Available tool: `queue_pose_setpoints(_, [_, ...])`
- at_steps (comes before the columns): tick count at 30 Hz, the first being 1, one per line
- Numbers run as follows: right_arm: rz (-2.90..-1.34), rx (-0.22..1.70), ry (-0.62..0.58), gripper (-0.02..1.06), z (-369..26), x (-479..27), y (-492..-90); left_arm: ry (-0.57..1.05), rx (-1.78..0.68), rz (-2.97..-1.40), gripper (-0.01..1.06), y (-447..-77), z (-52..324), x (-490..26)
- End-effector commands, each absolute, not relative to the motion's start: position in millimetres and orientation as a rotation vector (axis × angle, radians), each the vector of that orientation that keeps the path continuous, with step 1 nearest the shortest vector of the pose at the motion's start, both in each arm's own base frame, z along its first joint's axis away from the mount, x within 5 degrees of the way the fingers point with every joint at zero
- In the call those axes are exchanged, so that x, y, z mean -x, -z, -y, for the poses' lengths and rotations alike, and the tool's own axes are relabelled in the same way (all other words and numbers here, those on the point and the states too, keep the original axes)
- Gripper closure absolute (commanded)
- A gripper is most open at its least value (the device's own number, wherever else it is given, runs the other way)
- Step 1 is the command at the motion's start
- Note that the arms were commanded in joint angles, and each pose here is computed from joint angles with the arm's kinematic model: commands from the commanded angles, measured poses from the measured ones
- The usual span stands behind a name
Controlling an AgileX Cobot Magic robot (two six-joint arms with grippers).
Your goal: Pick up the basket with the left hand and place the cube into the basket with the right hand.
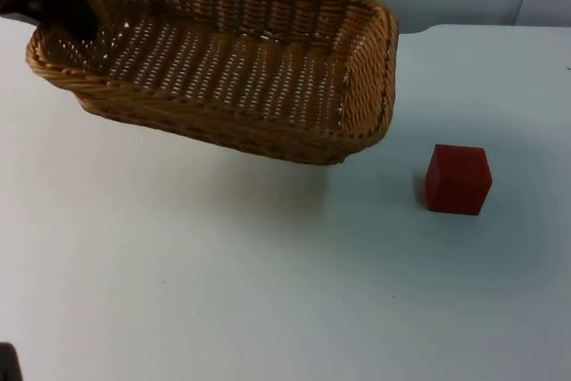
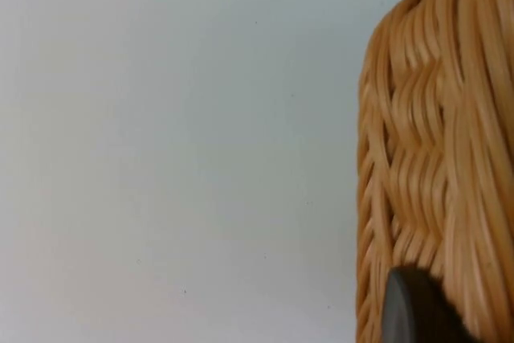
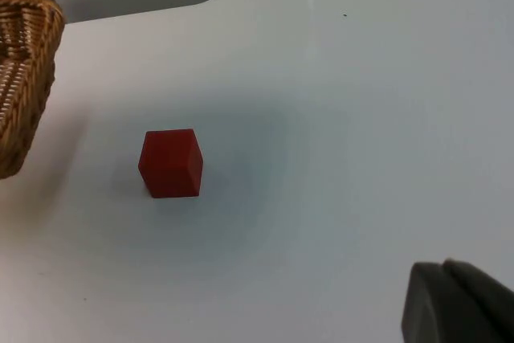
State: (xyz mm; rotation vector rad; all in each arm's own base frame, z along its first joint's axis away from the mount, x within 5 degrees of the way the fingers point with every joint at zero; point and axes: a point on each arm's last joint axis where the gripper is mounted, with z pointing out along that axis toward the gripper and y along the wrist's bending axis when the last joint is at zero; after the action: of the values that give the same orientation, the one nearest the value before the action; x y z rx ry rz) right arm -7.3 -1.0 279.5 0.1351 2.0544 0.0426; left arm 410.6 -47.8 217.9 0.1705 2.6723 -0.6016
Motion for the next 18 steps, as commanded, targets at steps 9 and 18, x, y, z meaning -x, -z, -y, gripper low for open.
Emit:
queue_pose_setpoints(9, [-2.043,-0.132,-0.035,1.05,1.7,7.1,-279.5,0.67,-0.151,-2.653,1.05,-228.6,50.3,-408.9])
queue_pose_setpoints(18, [-2.043,-0.132,-0.035,1.05,1.7,7.1,-279.5,0.678,-0.163,-2.669,1.05,-228.2,50.7,-407.2])
